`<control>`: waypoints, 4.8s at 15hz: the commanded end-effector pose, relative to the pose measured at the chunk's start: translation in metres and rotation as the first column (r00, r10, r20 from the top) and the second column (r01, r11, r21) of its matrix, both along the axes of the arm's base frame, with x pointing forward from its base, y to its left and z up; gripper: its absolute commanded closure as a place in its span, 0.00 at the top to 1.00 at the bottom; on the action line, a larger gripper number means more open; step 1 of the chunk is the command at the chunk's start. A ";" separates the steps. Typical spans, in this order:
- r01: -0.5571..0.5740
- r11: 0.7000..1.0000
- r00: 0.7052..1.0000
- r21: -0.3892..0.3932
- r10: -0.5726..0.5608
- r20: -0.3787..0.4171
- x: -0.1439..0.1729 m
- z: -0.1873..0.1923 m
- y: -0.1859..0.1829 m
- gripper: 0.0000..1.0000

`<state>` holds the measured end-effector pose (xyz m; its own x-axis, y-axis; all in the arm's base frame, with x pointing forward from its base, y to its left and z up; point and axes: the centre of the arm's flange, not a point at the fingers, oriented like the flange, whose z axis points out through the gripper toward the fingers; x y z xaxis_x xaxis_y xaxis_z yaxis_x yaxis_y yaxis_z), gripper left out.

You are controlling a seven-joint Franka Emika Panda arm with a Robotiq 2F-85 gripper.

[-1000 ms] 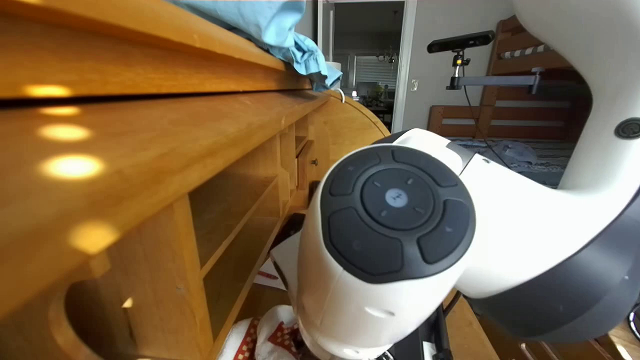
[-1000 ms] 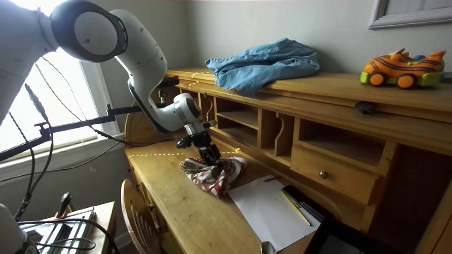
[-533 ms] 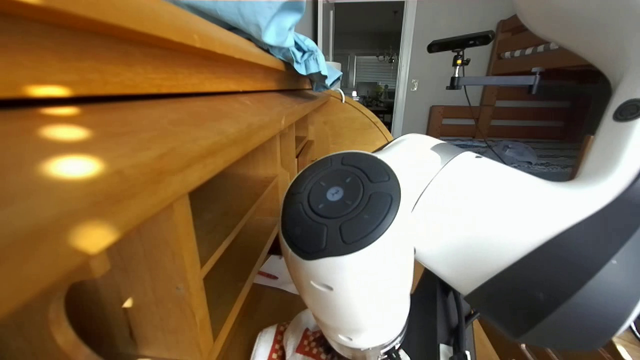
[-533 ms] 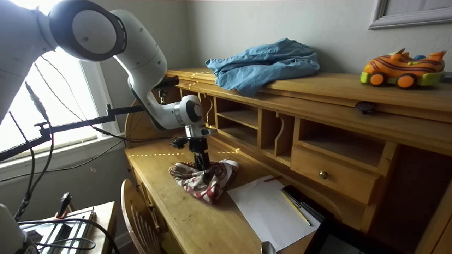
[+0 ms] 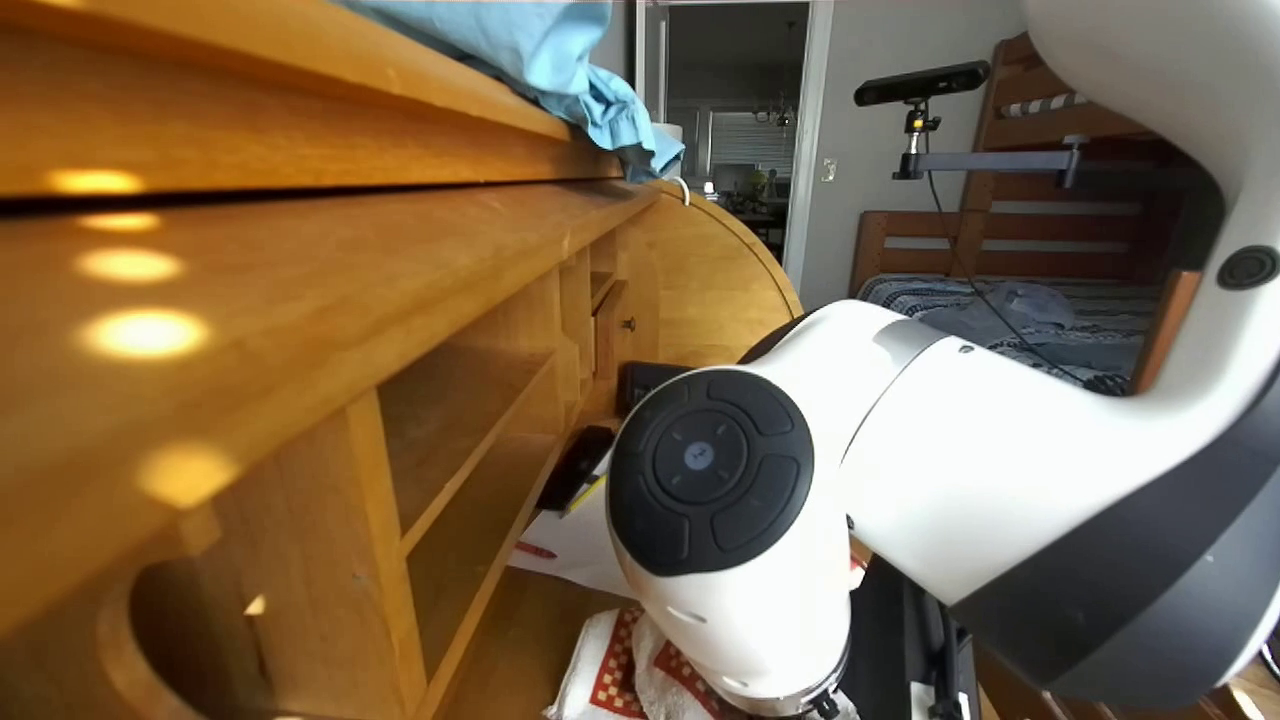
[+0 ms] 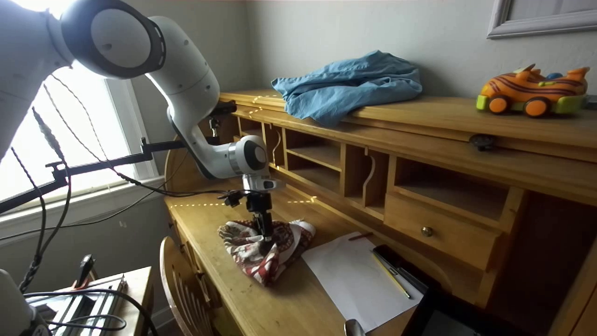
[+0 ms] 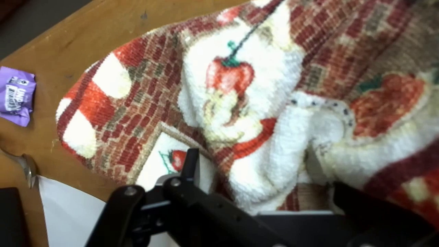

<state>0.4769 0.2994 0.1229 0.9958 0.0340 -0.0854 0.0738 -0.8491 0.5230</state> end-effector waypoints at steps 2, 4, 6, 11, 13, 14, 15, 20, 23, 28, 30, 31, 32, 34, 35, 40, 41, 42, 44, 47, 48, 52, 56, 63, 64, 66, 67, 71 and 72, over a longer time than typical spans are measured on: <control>0.027 1.000 0.999 -0.009 -0.027 0.022 -0.024 0.017 -0.007 1.00; 0.034 0.999 0.998 -0.008 -0.034 0.049 -0.031 0.035 -0.004 1.00; 0.047 0.999 0.996 -0.017 -0.046 0.080 -0.039 0.052 -0.002 1.00; 0.033 0.999 0.994 -0.011 -0.032 0.101 -0.052 0.081 -0.001 1.00; 0.011 1.000 0.993 -0.006 -0.010 0.120 -0.056 0.088 0.000 1.00; 0.007 1.000 0.992 -0.001 -0.007 0.129 -0.057 0.092 0.000 1.00; -0.002 1.000 0.990 -0.002 0.002 0.139 -0.060 0.094 0.001 1.00; -0.071 0.997 0.978 -0.004 0.070 0.194 -0.059 0.099 0.012 1.00; -0.118 0.993 0.971 0.021 0.111 0.212 -0.055 0.100 0.022 1.00; -0.139 0.985 0.973 0.099 0.118 0.199 -0.048 0.092 0.030 1.00; -0.147 0.982 0.973 0.120 0.122 0.195 -0.045 0.087 0.030 1.00; -0.148 0.980 0.975 0.134 0.122 0.186 -0.043 0.083 0.030 1.00; -0.152 0.977 0.976 0.148 0.125 0.177 -0.039 0.077 0.029 1.00; -0.168 0.969 0.977 0.182 0.139 0.162 -0.036 0.068 0.029 1.00; -0.172 0.963 0.978 0.209 0.141 0.154 -0.034 0.064 0.029 1.00; -0.119 0.923 0.992 0.367 0.094 0.087 -0.030 0.056 0.022 1.00; -0.108 0.914 0.994 0.390 0.086 0.073 -0.029 0.055 0.021 1.00; -0.098 0.905 0.995 0.413 0.081 0.058 -0.029 0.053 0.020 1.00; -0.072 0.895 0.997 0.441 0.064 0.032 -0.030 0.054 0.018 1.00; -0.041 0.879 0.998 0.475 0.058 -0.020 -0.032 0.055 0.016 1.00; -0.033 0.875 0.998 0.483 0.059 -0.038 -0.033 0.055 0.015 1.00; 0.010 0.878 0.996 0.479 0.034 -0.082 -0.035 0.055 0.012 0.59; 0.029 0.893 0.996 0.450 0.013 -0.089 -0.032 0.058 0.008 0.30; 0.018 0.894 0.998 0.447 0.013 -0.067 -0.019 0.067 0.010 0.01; 0.017 0.895 0.998 0.447 0.012 -0.062 -0.016 0.068 0.011 0.02; 0.010 0.896 0.999 0.444 0.013 -0.049 -0.012 0.069 0.013 0.03; 0.005 0.897 0.999 0.442 0.014 -0.040 -0.009 0.070 0.014 0.03; -0.033 0.902 0.999 0.431 0.047 -0.021 0.004 0.072 0.021 0.03; -0.047 0.904 0.998 0.424 0.062 -0.022 0.007 0.072 0.024 0.03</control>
<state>0.4717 0.3128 0.1944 0.9923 0.0887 -0.0860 0.0956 -0.9922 0.0806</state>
